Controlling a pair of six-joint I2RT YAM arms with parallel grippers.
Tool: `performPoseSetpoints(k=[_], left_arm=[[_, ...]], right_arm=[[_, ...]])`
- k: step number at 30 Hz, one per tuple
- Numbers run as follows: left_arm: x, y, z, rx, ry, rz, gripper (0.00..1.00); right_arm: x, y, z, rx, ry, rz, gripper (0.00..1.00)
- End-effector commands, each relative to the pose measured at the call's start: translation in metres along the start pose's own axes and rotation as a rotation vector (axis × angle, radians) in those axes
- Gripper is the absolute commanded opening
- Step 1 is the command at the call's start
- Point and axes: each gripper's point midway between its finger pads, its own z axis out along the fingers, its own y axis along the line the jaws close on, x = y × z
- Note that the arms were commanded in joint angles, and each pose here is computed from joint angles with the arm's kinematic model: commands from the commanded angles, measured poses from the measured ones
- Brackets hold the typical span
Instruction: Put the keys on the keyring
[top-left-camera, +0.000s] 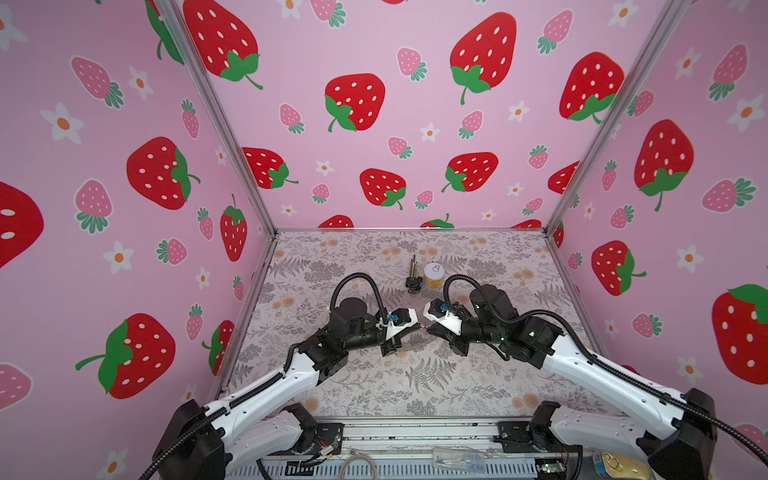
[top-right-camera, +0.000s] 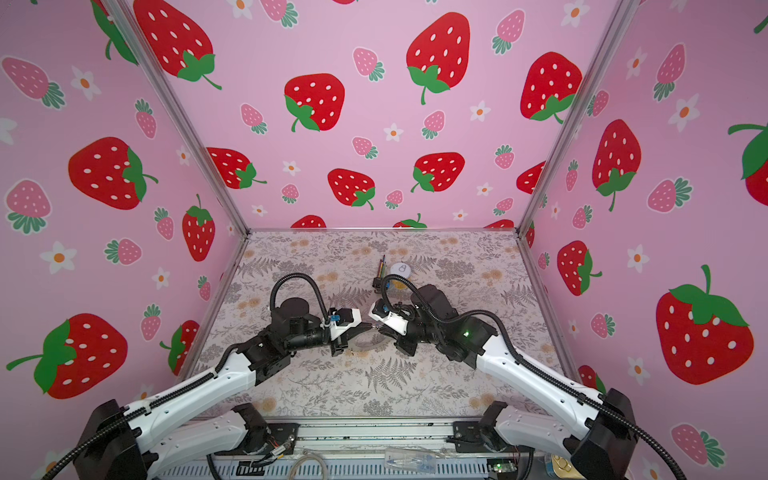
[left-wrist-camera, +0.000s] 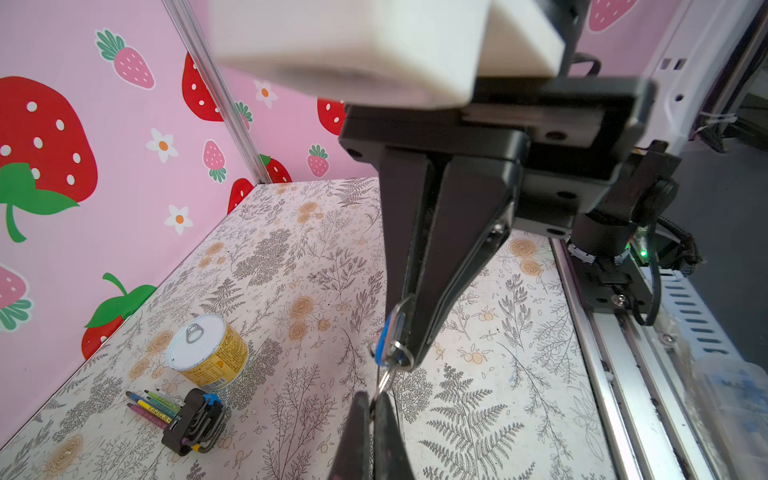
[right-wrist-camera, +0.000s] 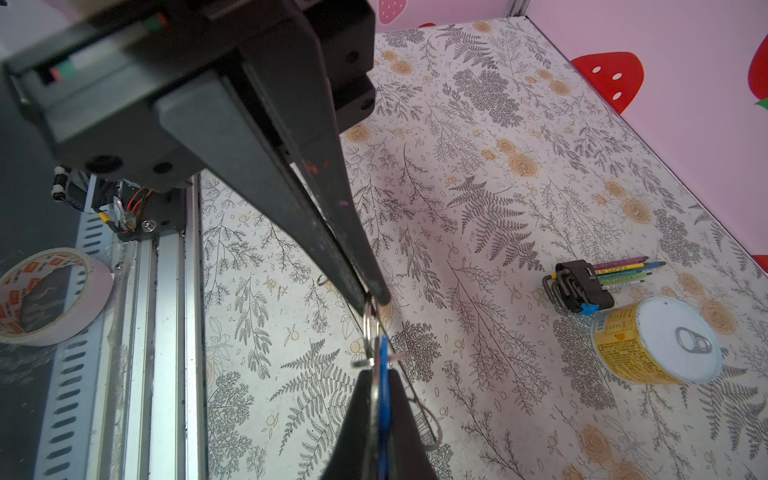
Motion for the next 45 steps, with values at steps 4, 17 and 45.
performPoseSetpoints(k=[4,17,45], left_arm=[[-0.014,0.003,0.003,0.01,-0.027,0.005,0.0],[-0.011,0.008,0.005,-0.022,-0.006,-0.019,0.0],[0.028,0.141,-0.161,-1.044,0.154,-0.325,0.82]], right_arm=[[-0.028,-0.005,-0.009,0.012,-0.086,-0.027,0.0],[-0.012,-0.015,0.007,0.043,-0.005,-0.028,0.0],[-0.05,-0.055,0.13,-0.069,0.016,-0.246,0.0]])
